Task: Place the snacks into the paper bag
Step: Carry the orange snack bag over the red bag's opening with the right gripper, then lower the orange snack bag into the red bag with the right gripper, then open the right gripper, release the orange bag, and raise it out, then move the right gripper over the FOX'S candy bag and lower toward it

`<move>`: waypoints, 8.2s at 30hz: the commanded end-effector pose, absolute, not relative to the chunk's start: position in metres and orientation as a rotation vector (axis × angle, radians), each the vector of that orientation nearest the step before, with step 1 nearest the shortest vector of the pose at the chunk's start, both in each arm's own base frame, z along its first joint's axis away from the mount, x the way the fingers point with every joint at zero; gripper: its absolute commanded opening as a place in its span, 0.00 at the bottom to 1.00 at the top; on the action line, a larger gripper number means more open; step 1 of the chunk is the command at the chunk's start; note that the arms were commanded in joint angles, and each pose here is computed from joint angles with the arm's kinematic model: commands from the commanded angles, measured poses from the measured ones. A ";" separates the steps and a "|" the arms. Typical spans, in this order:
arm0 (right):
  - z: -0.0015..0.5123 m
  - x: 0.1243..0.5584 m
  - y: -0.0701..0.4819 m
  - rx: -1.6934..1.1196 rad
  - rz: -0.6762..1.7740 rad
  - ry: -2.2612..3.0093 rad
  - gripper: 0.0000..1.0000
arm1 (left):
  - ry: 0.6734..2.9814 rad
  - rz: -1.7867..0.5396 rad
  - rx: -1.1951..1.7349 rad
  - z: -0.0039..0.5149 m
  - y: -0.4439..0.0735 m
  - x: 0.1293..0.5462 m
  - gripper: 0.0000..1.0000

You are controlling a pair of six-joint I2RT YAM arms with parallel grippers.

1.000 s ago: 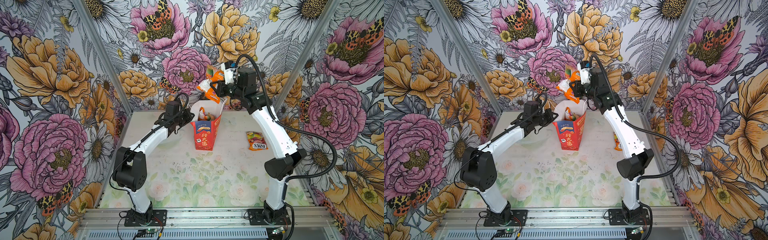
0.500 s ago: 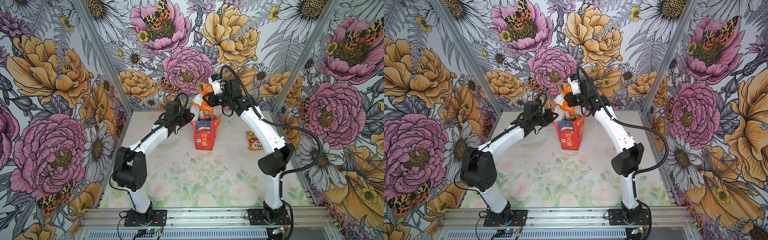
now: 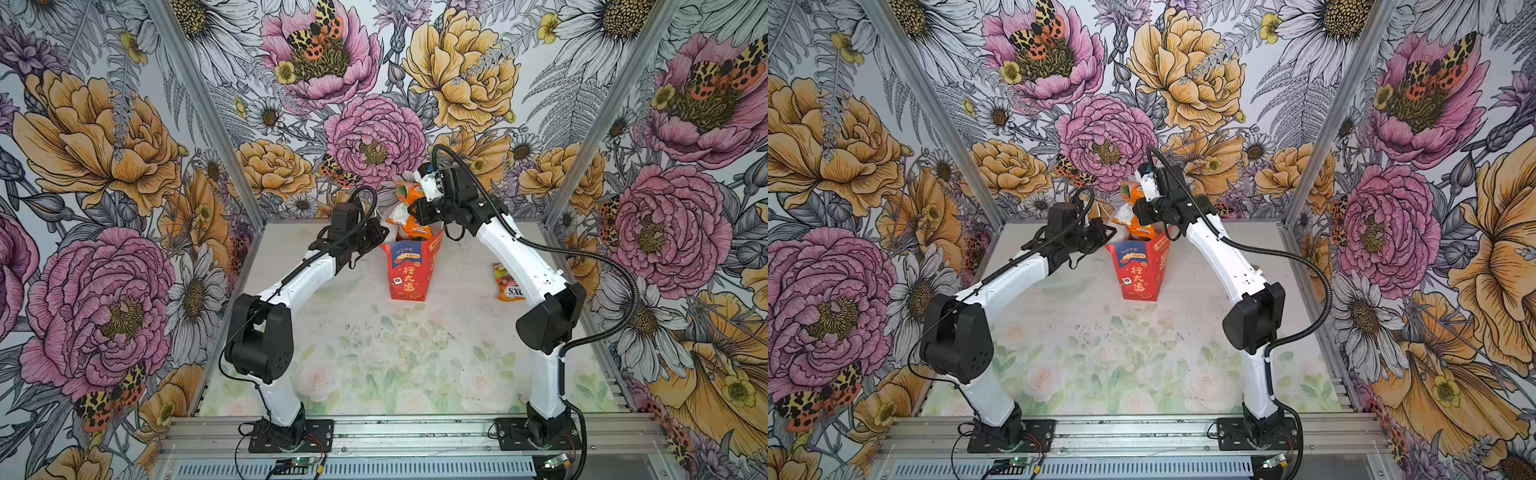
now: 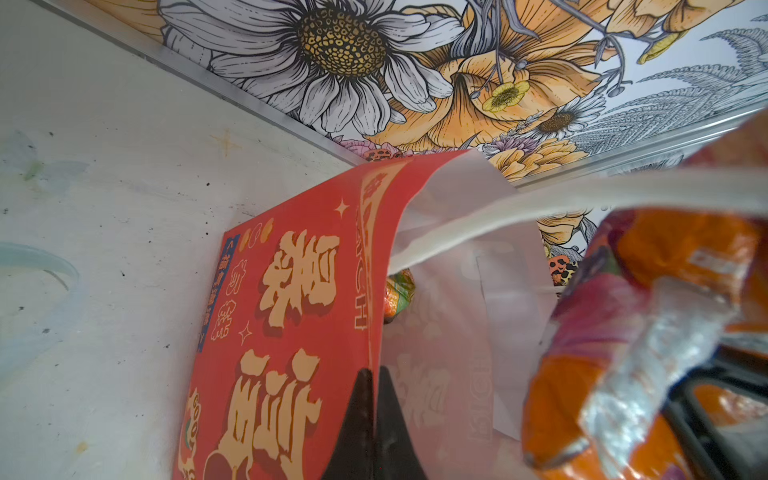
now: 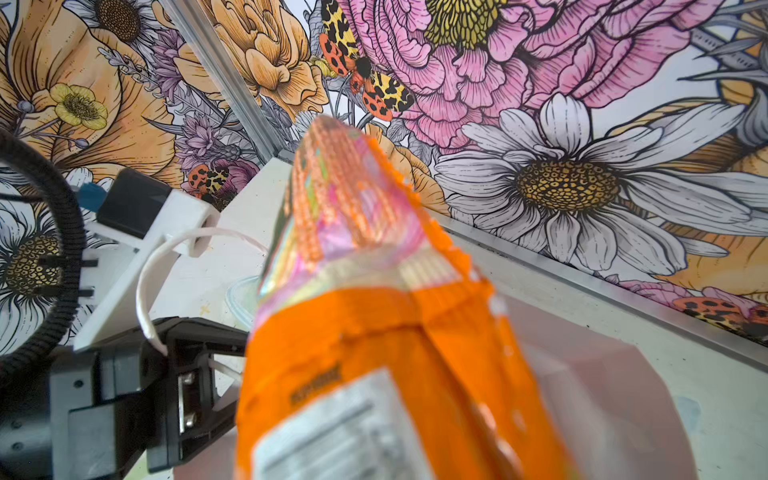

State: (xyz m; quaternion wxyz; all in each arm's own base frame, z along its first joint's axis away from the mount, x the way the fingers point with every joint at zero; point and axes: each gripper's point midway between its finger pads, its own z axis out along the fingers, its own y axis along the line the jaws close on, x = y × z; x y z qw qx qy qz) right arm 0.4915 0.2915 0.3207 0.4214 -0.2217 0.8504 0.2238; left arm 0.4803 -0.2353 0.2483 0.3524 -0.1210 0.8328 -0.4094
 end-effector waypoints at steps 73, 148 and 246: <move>0.290 0.434 0.289 -0.638 0.586 2.405 0.00 | 2.124 -1.042 -0.326 0.258 -0.230 0.477 0.00; 0.349 0.399 0.264 -0.696 0.493 2.300 0.55 | 2.129 -1.043 -0.328 0.254 -0.229 0.477 0.00; 0.053 0.449 -0.063 0.228 0.063 3.057 1.00 | 2.145 -1.058 -0.333 0.249 -0.231 0.485 0.00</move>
